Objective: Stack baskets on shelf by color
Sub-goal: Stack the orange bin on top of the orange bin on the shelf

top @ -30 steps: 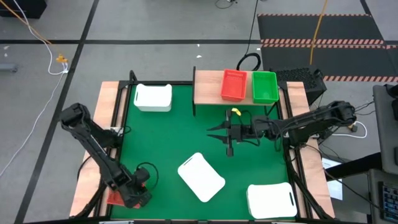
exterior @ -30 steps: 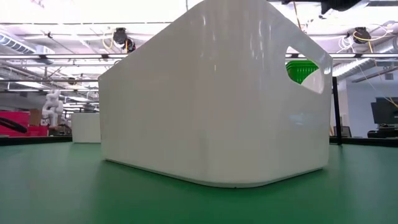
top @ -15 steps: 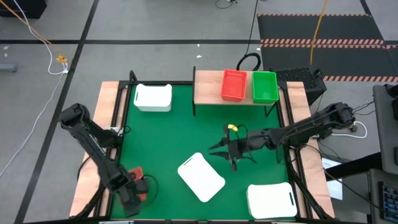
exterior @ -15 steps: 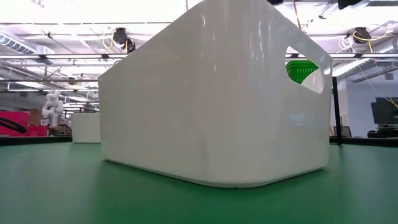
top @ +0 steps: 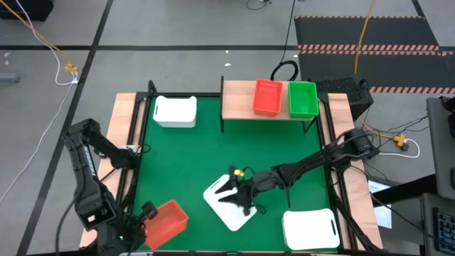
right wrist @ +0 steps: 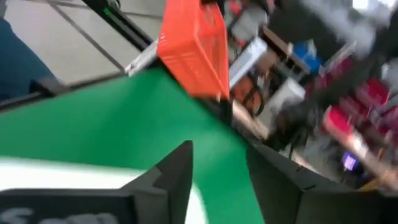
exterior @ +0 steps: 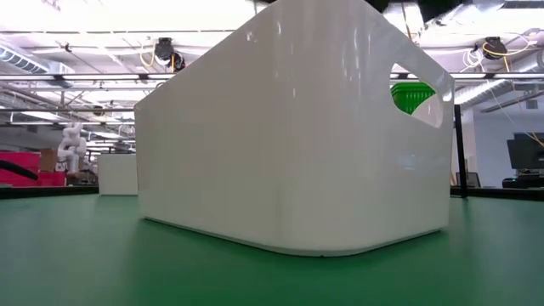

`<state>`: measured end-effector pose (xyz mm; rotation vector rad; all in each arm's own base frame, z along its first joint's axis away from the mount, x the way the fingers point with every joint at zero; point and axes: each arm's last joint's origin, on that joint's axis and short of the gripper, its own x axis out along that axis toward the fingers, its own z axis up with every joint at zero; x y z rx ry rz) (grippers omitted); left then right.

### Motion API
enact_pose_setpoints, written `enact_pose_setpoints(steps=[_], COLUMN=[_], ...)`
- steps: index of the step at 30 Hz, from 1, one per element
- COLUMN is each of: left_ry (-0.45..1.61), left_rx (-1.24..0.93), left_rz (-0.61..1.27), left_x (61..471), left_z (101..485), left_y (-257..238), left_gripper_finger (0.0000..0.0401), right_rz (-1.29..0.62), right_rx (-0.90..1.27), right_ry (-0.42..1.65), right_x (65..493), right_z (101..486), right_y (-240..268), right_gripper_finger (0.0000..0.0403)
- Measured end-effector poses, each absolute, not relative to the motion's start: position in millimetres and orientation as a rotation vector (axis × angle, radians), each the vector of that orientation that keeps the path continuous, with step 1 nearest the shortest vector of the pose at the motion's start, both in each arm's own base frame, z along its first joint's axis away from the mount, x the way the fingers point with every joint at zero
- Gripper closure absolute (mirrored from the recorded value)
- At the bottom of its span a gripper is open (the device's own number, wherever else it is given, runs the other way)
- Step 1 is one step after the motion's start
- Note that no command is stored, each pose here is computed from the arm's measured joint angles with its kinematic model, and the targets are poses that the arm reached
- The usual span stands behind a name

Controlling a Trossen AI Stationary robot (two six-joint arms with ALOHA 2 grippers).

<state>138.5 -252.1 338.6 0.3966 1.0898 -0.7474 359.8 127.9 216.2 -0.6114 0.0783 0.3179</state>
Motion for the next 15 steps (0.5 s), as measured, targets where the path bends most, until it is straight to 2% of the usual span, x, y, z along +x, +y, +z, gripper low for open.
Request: enact_pose_setpoints(steps=[6,11,15], left_ry=[0.867,0.746,0.712], left_rx=[0.696,0.921,0.971], left_rz=[-0.933,-1.041,-1.115], left_x=[142.2,149.8,162.3], left_z=[350.9,351.4,351.4], left_y=[-254.7,-251.0,-243.5], left_gripper_finger=[0.0393,0.0384,0.0393], right_rz=[0.452,0.612,0.654], right_rx=[-0.777,-0.8,-0.837], right_ry=[-0.09,-0.067,-0.095], right_x=[383.9,397.9,408.3], right_z=[245.9,262.8,265.0], right_y=[154.6,164.5,168.2], right_gripper_finger=[0.0223,0.0229,0.0237])
